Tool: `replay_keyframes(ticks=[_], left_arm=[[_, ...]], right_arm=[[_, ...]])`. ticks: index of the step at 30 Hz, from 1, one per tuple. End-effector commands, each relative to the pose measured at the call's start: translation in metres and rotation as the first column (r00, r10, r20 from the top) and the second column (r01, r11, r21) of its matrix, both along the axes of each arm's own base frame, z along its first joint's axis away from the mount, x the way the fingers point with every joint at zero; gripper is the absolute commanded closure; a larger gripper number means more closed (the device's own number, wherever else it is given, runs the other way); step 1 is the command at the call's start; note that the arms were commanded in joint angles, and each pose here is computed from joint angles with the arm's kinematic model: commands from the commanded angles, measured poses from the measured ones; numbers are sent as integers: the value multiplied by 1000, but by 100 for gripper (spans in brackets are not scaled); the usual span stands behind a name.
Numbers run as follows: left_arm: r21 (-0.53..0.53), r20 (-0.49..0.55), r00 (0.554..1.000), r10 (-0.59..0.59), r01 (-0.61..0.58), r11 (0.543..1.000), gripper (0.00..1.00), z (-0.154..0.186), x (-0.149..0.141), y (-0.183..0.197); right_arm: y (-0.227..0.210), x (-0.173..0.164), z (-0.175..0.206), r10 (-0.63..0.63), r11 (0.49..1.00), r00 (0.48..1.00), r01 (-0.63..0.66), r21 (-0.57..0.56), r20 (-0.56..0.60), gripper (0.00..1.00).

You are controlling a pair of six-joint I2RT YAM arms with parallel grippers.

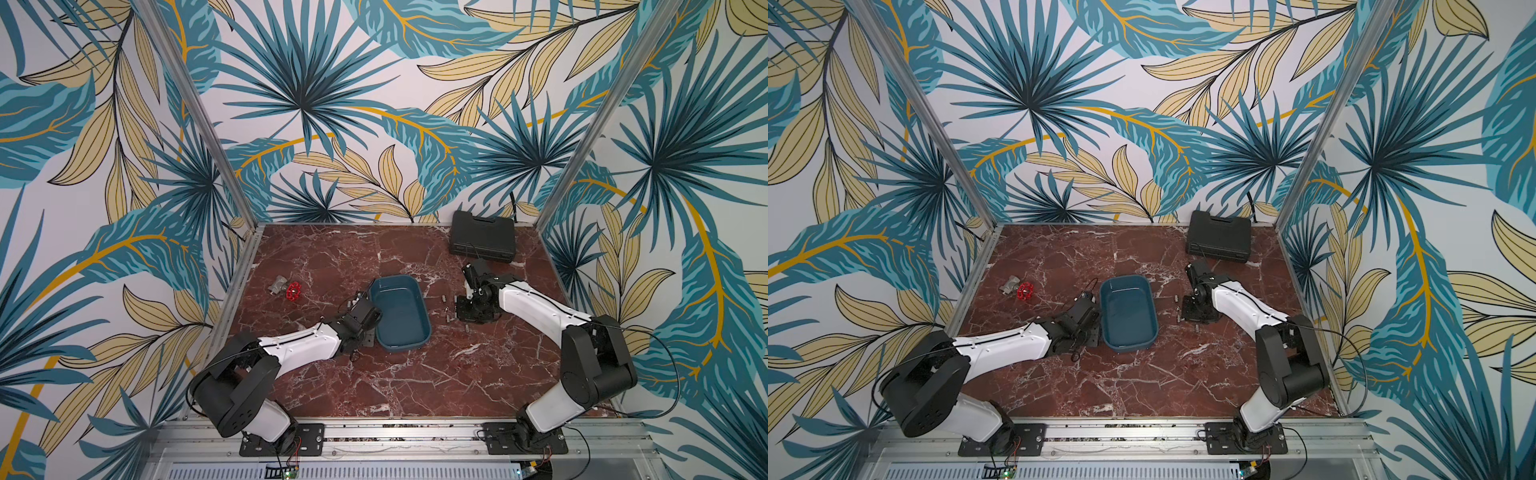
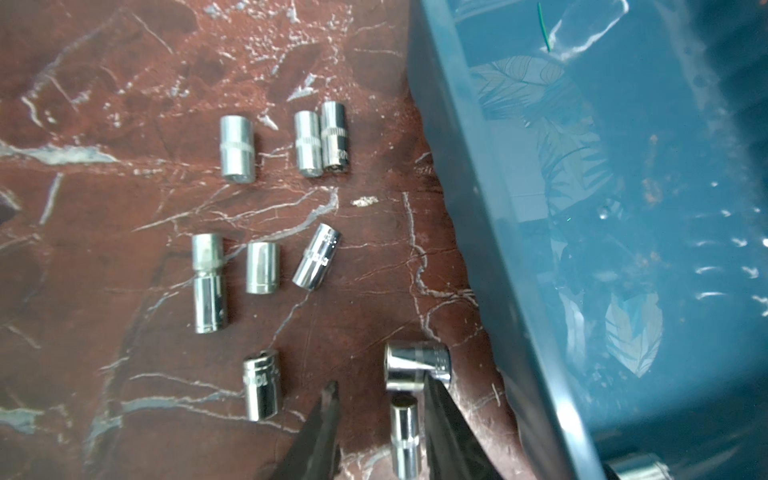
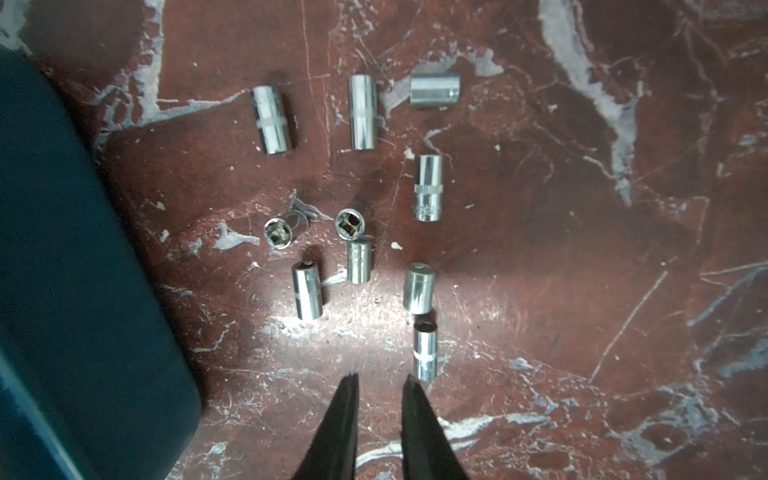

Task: Take out the socket from the storage box
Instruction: Place the socket head at the center of the board, then adjust the storage box at the center of the board.

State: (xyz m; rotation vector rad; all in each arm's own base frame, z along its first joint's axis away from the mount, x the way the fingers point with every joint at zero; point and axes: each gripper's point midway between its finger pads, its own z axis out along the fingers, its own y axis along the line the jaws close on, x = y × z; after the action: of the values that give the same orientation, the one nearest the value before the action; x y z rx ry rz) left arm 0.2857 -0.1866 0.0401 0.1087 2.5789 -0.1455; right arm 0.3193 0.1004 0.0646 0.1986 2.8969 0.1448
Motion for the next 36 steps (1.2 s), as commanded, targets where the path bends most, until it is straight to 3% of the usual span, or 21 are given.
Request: replay_keyframes(ticks=[1,16,27,36], left_arm=[[-1,14,999,-28,28,1000,63,11,6,-8],[-31,50,998,-28,30,999,63,33,12,-15],[-26,165,986,37,-33,999,58,96,23,10],[-79,166,983,73,-60,995,58,101,24,23]], right_arm=[[-1,-5,0,6,1000,1000,-6,6,-3,79],[8,-3,19,49,999,998,-49,24,28,78],[76,17,45,178,976,973,-193,96,143,76],[117,40,34,222,963,962,-241,116,159,74]])
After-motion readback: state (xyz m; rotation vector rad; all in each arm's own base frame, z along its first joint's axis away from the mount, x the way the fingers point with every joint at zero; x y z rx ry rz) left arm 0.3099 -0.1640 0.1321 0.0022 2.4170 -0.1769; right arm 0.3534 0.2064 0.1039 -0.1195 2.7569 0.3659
